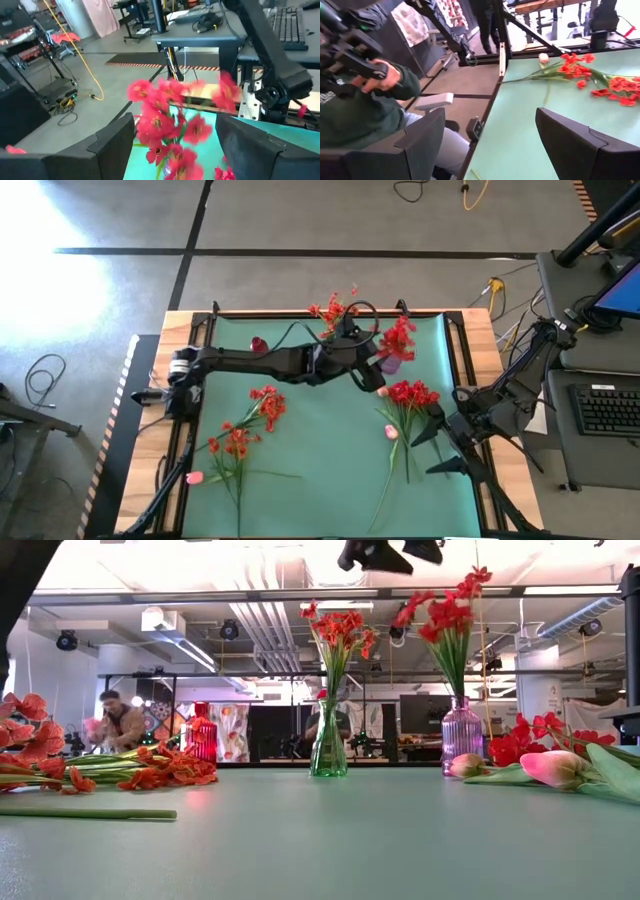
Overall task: Sort flowers into vase by color
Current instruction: Put the bottom left orange flower in the green flower vase
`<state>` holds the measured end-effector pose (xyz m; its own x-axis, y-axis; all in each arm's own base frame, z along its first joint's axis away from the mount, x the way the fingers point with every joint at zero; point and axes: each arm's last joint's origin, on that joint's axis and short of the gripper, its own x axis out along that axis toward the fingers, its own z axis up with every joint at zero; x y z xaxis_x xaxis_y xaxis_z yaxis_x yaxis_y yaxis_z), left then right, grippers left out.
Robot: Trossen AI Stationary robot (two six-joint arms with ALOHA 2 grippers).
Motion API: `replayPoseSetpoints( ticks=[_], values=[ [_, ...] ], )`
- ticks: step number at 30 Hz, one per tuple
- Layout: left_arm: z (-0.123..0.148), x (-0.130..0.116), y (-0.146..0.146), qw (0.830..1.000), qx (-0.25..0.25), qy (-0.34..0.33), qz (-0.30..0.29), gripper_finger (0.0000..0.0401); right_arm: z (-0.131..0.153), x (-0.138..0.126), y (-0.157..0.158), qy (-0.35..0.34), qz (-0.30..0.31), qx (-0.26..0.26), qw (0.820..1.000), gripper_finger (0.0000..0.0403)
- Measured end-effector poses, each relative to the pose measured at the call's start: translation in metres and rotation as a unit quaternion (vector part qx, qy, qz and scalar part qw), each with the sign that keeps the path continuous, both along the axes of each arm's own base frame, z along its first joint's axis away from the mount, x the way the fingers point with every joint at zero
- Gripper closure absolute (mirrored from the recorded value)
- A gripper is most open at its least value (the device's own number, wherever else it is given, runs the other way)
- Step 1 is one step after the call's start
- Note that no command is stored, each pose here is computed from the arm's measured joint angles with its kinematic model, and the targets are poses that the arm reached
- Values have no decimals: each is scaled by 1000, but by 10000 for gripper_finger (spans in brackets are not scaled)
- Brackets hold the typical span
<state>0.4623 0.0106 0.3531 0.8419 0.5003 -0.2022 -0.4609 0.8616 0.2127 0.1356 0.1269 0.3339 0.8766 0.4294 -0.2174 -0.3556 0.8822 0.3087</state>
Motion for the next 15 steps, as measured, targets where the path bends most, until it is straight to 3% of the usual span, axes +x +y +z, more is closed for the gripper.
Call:
replayPoseSetpoints(
  ticks=[8,15],
  values=[
    [36,-39,-30,998,15,45,-40,137,0,1,-1,-4,-25,-4,1000,101],
    [52,-109,-85,982,-100,140,-78,137,-4,1,-4,5,-54,-29,998,101]
  ],
)
